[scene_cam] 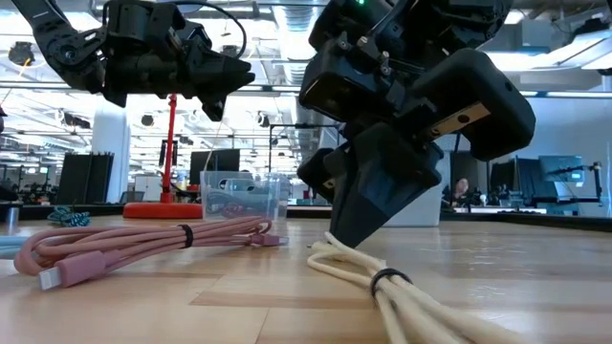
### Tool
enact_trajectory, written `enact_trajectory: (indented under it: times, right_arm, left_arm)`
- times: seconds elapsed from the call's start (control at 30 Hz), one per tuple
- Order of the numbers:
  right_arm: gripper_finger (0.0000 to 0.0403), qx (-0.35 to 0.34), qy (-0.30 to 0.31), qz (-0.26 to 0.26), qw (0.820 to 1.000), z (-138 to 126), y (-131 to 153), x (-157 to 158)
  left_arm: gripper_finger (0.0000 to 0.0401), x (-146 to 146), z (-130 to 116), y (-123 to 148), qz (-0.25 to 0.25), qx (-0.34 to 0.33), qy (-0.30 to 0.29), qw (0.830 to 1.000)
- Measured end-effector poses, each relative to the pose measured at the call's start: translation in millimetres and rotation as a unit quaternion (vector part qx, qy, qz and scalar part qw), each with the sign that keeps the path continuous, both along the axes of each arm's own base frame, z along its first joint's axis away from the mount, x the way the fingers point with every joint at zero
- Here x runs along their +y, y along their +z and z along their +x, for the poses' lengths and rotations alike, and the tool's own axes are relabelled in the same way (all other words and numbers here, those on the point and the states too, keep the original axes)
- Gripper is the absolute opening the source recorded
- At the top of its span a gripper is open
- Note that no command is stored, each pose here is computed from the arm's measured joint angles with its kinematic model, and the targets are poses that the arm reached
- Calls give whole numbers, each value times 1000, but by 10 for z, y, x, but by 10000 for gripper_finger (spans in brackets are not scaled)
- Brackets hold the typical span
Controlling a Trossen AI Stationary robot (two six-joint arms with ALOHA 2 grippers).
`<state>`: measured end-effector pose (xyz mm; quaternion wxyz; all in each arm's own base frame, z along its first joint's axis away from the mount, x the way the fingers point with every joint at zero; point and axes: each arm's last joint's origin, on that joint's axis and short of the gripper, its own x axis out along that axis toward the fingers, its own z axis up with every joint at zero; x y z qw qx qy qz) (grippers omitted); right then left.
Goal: Pick & Place USB Port
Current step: Put the white USB cable into the gray bin
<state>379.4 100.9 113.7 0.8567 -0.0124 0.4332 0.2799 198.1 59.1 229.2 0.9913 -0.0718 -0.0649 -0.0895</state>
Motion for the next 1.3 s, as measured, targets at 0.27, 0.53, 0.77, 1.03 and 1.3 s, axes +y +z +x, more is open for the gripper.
enact_trajectory:
  times: [0.27, 0.53, 0.77, 1.03, 1.3]
  right_arm:
    - [3, -7, 2, -10, 1000, 6, 0, -11]
    - [1, 12, -5, -14, 1000, -18, 23, -94]
    - [0, -17, -5, -25, 1000, -62, 342, -242]
    - [0, -72, -39, -75, 994, -250, 946, -449]
    - [0, -111, -101, -147, 978, -614, 1526, -691]
  left_arm:
    - [90, 0, 0, 0, 0, 0, 0, 1000]
    - [90, 0, 0, 0, 0, 0, 0, 1000]
    - [90, 0, 0, 0, 0, 0, 0, 1000]
    - [90, 0, 0, 0, 0, 0, 0, 1000]
    - [90, 0, 0, 0, 0, 0, 0, 1000]
